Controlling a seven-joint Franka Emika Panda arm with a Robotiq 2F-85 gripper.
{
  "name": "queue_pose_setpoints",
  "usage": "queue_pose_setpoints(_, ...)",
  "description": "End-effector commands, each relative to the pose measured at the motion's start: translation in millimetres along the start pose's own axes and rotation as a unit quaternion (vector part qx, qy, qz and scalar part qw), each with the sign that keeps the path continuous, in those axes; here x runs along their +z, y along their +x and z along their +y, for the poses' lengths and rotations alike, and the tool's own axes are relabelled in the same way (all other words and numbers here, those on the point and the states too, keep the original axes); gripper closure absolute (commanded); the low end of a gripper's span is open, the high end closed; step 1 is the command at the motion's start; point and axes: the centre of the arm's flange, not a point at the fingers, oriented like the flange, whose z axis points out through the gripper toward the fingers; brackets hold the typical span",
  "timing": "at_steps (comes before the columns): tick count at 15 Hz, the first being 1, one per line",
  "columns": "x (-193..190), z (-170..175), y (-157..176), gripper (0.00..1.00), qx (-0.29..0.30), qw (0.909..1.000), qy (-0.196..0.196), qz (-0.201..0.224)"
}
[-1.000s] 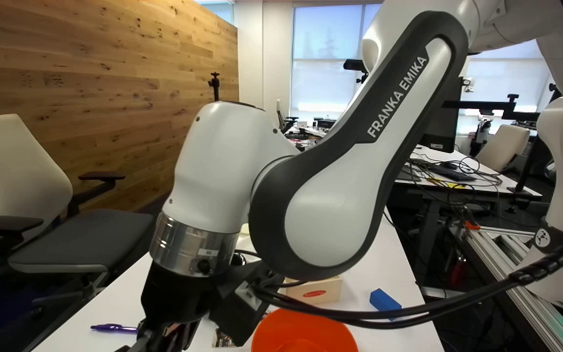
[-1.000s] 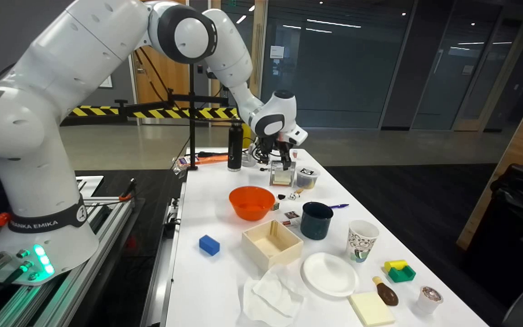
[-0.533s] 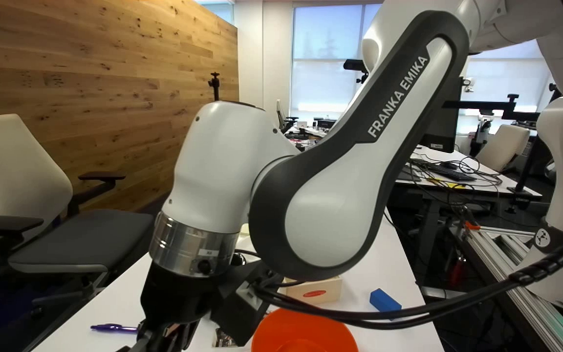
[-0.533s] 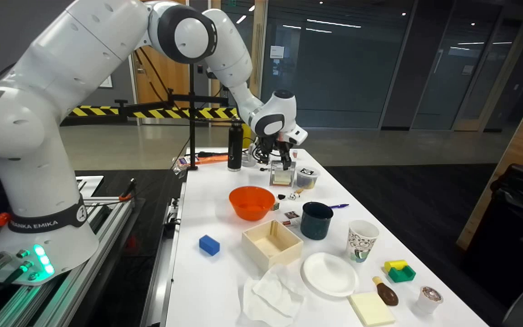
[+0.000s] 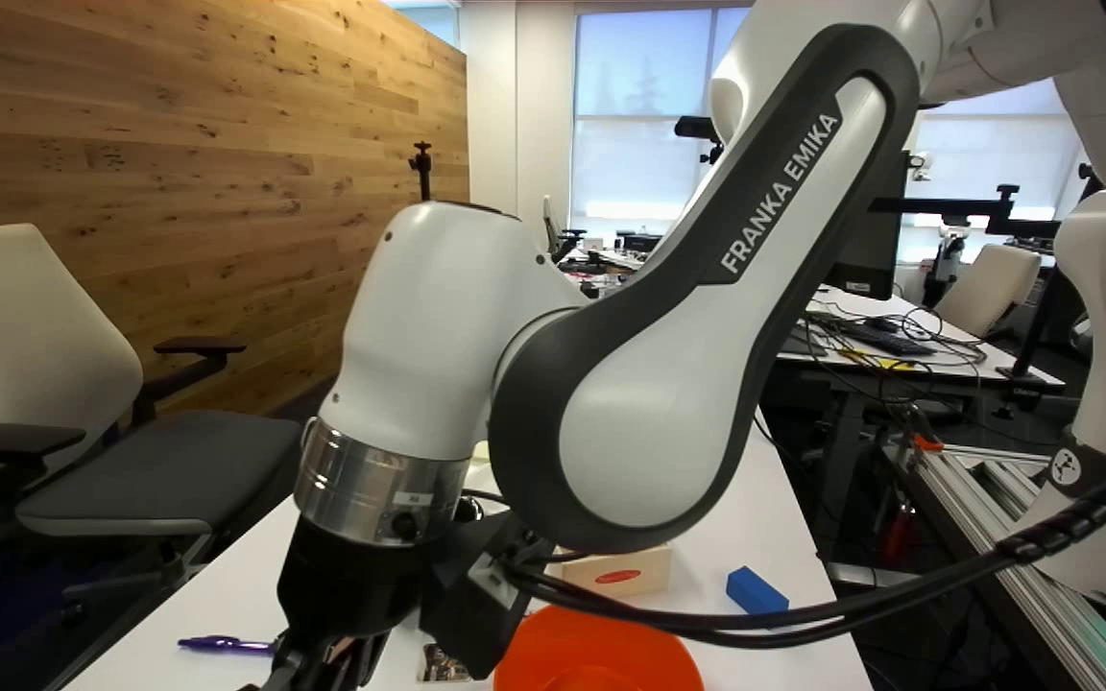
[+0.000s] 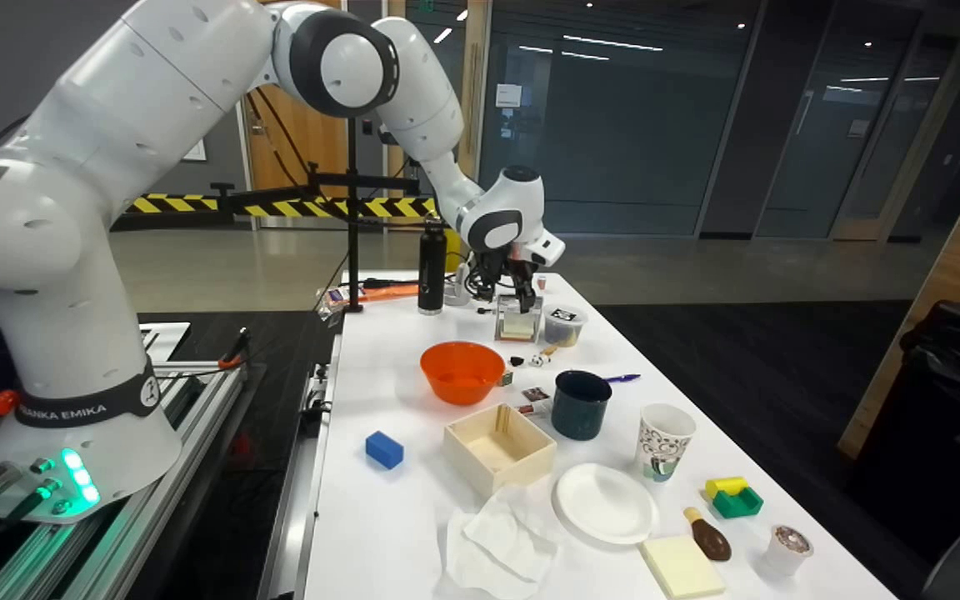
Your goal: Open the white container on the left.
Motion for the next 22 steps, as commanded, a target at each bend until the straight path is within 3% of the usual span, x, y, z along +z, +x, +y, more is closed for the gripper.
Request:
queue_pose_setpoints(1,18,7,-3,0.5,-0.008,0.9999,0.004,-0.007)
queue_pose_setpoints(4,24,11,-7,0.57,-0.007,0.9999,0.002,-0.013)
queue_pose_setpoints(14,31,20,-12,0.47,-0.006,0.9998,-0.003,-0.017)
queue_pose_setpoints(17,29,24,-12,0.53,0.002,0.9999,0.003,-0.011)
queue_pose_setpoints(22,28,37,-16,0.53,0.011,0.9999,0.002,-0.005)
